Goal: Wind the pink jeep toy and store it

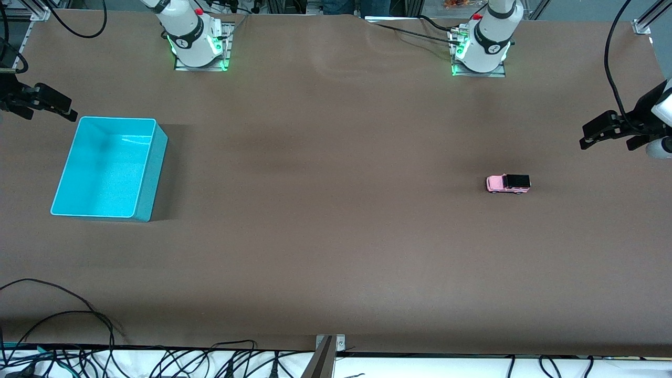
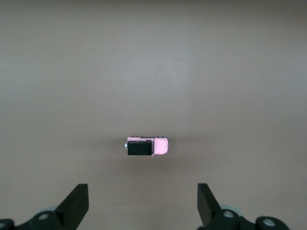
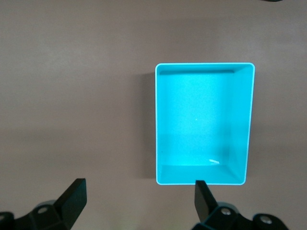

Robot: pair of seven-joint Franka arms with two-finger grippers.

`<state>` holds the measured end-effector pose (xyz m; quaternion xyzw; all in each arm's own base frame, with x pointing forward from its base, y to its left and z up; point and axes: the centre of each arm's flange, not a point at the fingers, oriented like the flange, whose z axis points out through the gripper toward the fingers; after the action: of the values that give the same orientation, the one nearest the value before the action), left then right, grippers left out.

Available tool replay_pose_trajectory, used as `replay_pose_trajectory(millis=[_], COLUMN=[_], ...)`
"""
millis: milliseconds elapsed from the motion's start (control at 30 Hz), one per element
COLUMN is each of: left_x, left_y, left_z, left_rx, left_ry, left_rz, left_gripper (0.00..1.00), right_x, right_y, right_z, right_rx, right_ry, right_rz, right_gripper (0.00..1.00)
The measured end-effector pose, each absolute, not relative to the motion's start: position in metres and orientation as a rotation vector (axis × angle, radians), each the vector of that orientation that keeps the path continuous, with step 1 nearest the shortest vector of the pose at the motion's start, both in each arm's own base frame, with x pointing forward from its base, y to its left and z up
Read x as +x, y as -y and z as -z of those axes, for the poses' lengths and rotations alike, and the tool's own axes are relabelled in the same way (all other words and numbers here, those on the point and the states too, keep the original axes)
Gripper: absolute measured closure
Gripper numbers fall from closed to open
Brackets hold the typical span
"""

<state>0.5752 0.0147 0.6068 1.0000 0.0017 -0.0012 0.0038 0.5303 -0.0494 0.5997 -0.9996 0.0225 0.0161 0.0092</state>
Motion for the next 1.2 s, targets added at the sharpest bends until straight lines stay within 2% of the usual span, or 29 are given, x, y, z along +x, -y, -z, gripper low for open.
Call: replay_pose_trajectory(millis=[1198], left_x=[0.5786], left_y=[-0.0167], left_z=[-0.6004], left_rx=[3.134], left_ry=[-0.011], left_rz=[0.01], left_gripper=[0.0], right_x=[0.5303], right_y=[0.0493], right_z=[-0.5997], right_rx=[-3.122], right_ry=[-0.07], right_rz=[-0.05], right_gripper=[0.0])
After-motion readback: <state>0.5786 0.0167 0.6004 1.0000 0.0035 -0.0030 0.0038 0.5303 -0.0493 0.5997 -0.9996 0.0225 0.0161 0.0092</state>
